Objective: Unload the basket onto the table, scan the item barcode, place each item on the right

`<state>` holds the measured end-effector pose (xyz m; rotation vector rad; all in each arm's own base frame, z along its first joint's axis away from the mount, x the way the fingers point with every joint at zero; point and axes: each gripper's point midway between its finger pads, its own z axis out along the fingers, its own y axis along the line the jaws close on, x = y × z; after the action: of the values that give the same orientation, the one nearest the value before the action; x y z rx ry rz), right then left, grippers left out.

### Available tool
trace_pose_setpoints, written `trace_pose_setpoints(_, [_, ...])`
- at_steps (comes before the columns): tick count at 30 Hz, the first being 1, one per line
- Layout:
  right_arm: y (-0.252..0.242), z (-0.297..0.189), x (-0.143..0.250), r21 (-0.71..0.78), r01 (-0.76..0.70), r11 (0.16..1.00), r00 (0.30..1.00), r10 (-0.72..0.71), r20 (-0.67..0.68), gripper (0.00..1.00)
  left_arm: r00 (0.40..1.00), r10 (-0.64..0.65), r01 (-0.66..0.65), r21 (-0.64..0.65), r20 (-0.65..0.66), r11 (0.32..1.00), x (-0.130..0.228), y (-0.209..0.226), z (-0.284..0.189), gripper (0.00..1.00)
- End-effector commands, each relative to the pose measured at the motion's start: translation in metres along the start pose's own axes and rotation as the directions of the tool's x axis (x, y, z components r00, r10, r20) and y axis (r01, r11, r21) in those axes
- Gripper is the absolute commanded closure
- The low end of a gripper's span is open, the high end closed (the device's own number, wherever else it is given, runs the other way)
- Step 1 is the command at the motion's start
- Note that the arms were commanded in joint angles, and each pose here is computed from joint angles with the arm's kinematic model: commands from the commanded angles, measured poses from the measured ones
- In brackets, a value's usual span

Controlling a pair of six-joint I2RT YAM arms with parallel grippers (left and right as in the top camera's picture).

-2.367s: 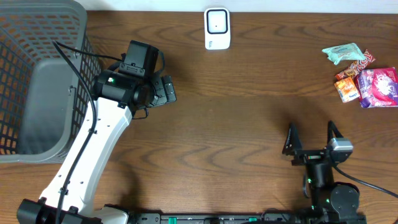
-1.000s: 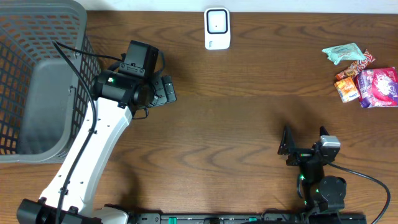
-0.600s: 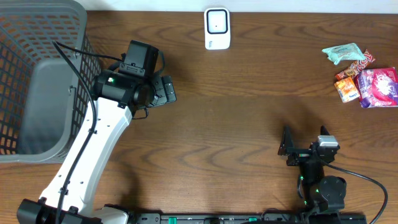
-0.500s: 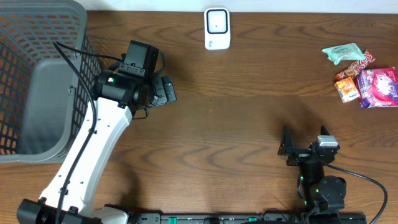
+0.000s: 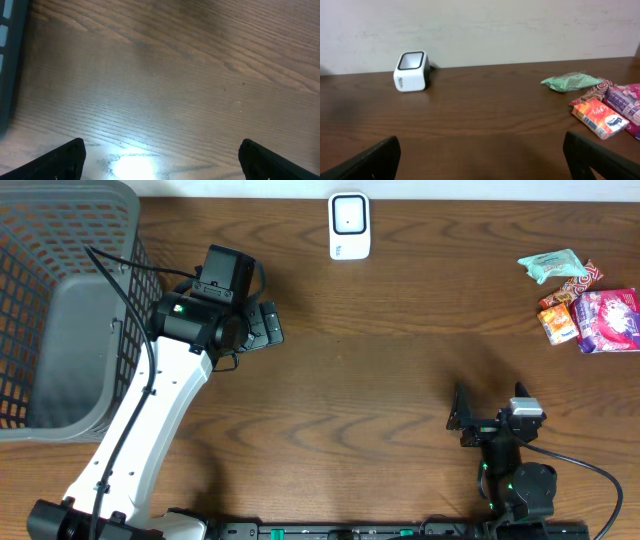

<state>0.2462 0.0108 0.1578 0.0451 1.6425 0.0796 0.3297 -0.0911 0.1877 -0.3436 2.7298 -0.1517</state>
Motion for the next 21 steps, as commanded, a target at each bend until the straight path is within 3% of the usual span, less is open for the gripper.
trace_pose_setpoints(1, [0.0006, -0.0003, 0.0016, -0.005, 0.023, 1.000, 1.000, -0.023, -0.004, 0.01, 1.000, 0.007, -0.007, -0.008, 0.006, 1.000, -0.0027, 0.0014, -0.0008, 0.02])
trace_pose_setpoints(21, [0.0027, -0.0003, 0.0008, -0.017, 0.022, 1.000, 1.000, -0.022, -0.001, 0.01, 1.000, 0.007, -0.007, -0.008, 0.006, 1.000, -0.0027, 0.0014, -0.0008, 0.02])
